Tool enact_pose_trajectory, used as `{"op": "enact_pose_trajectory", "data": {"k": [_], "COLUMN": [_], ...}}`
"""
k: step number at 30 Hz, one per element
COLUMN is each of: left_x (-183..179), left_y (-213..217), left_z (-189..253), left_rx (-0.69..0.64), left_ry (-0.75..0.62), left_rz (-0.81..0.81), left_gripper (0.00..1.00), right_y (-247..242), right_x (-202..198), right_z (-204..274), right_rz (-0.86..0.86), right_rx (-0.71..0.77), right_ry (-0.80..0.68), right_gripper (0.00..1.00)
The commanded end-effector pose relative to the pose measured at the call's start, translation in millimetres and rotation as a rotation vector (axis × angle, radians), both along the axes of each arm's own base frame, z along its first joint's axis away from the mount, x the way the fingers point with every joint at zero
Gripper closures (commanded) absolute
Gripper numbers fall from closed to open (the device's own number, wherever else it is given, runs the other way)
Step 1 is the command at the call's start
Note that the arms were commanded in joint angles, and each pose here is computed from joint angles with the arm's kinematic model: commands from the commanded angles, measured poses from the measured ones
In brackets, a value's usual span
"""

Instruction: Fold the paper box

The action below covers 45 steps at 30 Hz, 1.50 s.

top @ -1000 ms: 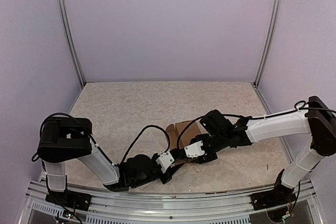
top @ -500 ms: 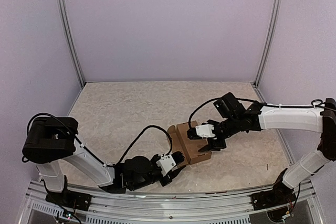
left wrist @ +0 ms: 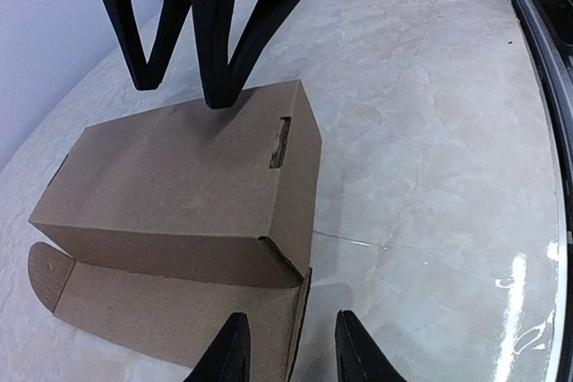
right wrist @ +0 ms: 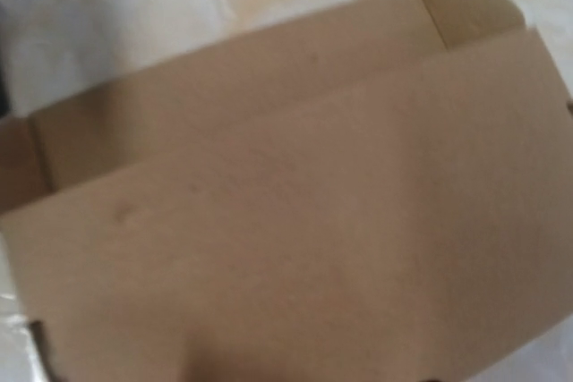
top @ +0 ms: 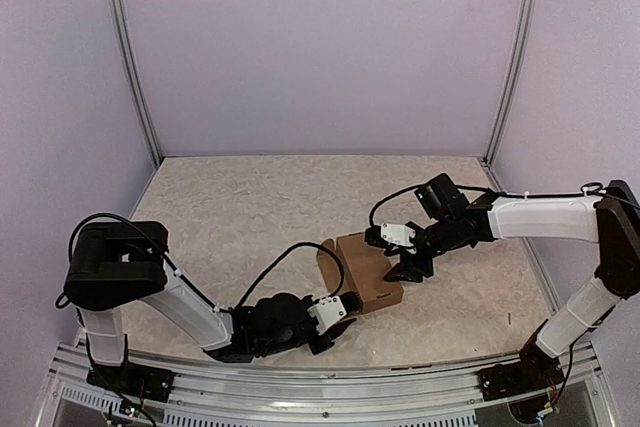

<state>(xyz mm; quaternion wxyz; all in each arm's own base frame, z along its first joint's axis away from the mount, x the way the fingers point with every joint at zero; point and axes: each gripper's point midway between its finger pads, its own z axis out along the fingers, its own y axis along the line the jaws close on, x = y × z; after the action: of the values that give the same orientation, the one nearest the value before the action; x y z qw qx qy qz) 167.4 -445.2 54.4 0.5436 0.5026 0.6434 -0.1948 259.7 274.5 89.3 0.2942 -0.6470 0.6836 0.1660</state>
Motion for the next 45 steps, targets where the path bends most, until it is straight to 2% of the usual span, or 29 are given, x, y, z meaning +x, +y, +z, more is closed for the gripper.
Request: {"op": "enact_pose_trajectory", "data": {"k": [1, 11, 18, 33, 45], "left_x": [2, 7, 11, 23, 37], "left_y": [0, -1, -5, 10, 4], "left_z": [-15, -20, -23, -26, -24], "left_rx": [0.042, 0.035, 0.025, -0.017, 0.016], "left_ry": [0.035, 0.084, 0.110, 0.194, 0.221], "left_rz": [-0.010, -0.009, -0.003, 0.046, 0.075], "left_gripper": [0.71, 0.89, 0.96, 0.98, 0.98], "right_y": [-4, -5, -8, -12, -10], "right_x": [18, 11, 8, 7, 1], "right_z": [-3, -24, -41, -51, -52], "right_rz": [-0.088, -0.070, -0.055, -0.046, -0.019], "right_rx": [-0.003, -0.036, -0.080, -0.105, -0.095], "right_ry": [-0.002, 0.069, 0.093, 0.103, 0.126], "right_gripper": [0.38, 0.37, 0.37, 0.37, 0.37]}}
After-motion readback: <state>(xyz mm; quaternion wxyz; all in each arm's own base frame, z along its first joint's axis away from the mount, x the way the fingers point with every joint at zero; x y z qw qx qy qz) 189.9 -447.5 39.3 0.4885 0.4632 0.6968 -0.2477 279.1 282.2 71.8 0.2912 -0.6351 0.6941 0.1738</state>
